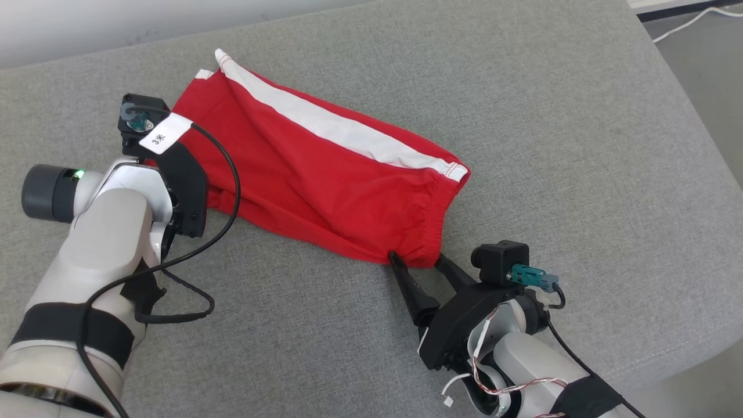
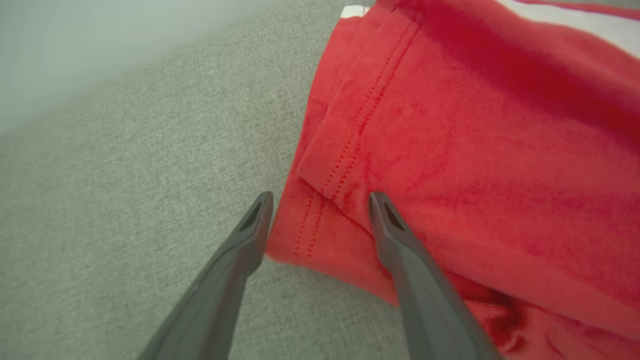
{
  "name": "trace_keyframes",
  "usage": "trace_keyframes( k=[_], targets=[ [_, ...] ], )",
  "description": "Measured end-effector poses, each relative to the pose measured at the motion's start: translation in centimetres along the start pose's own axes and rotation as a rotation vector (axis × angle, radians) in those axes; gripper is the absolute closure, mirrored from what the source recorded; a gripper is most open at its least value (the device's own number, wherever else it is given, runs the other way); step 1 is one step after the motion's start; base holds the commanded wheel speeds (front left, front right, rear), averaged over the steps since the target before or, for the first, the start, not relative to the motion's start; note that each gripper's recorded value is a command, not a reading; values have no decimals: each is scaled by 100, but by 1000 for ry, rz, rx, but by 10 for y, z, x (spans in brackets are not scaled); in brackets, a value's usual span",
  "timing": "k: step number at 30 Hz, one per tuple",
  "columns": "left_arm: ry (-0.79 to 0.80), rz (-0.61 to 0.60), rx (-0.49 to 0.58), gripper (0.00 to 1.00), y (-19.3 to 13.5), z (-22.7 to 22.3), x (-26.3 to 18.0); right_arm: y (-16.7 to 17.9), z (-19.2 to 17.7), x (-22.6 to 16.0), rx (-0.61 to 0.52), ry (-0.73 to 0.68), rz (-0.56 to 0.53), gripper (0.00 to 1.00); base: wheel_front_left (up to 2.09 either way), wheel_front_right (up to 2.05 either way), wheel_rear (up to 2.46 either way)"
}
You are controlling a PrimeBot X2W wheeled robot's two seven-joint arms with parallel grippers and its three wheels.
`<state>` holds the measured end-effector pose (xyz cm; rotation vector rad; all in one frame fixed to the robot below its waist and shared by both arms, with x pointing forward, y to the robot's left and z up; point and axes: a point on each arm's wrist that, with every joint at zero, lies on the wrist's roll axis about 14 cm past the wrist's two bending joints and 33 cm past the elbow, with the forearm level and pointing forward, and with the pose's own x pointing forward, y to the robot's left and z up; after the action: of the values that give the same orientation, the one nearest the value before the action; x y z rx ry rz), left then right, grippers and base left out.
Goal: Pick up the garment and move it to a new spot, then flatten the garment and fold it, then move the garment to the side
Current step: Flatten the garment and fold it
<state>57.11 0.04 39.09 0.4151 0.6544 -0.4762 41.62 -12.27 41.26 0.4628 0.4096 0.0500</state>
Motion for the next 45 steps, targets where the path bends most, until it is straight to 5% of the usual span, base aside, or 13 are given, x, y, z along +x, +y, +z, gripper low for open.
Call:
trace_keyframes(
  k=[3,7,8,9,10,20,30,45],
  targets=[
    [7,-5,-7,100,0,-1,-2,3,-2,-1,-11,11,9,0,0,0,0],
    [16,-22,-12,100,-5,-2,-2,5,-4,-2,-14,23,13,0,0,0,0],
    [17,-23,-14,100,-5,-2,-2,5,-5,-2,-16,24,14,56,0,0,0],
    [18,-24,-13,100,-5,-2,-2,5,-5,-2,-16,25,14,96,0,0,0],
    [18,-27,-13,100,-5,-2,-2,5,-5,-2,-17,25,14,100,0,0,0],
    [18,-31,-61,100,-4,-1,-11,0,1,-1,-52,17,13,100,0,0,0],
    [-28,-73,-250,100,-14,-14,-33,-20,12,-8,-182,8,15,100,0,0,0],
    [-137,30,-510,100,11,-72,-95,-11,5,-18,-383,46,106,100,0,0,0]
  ],
)
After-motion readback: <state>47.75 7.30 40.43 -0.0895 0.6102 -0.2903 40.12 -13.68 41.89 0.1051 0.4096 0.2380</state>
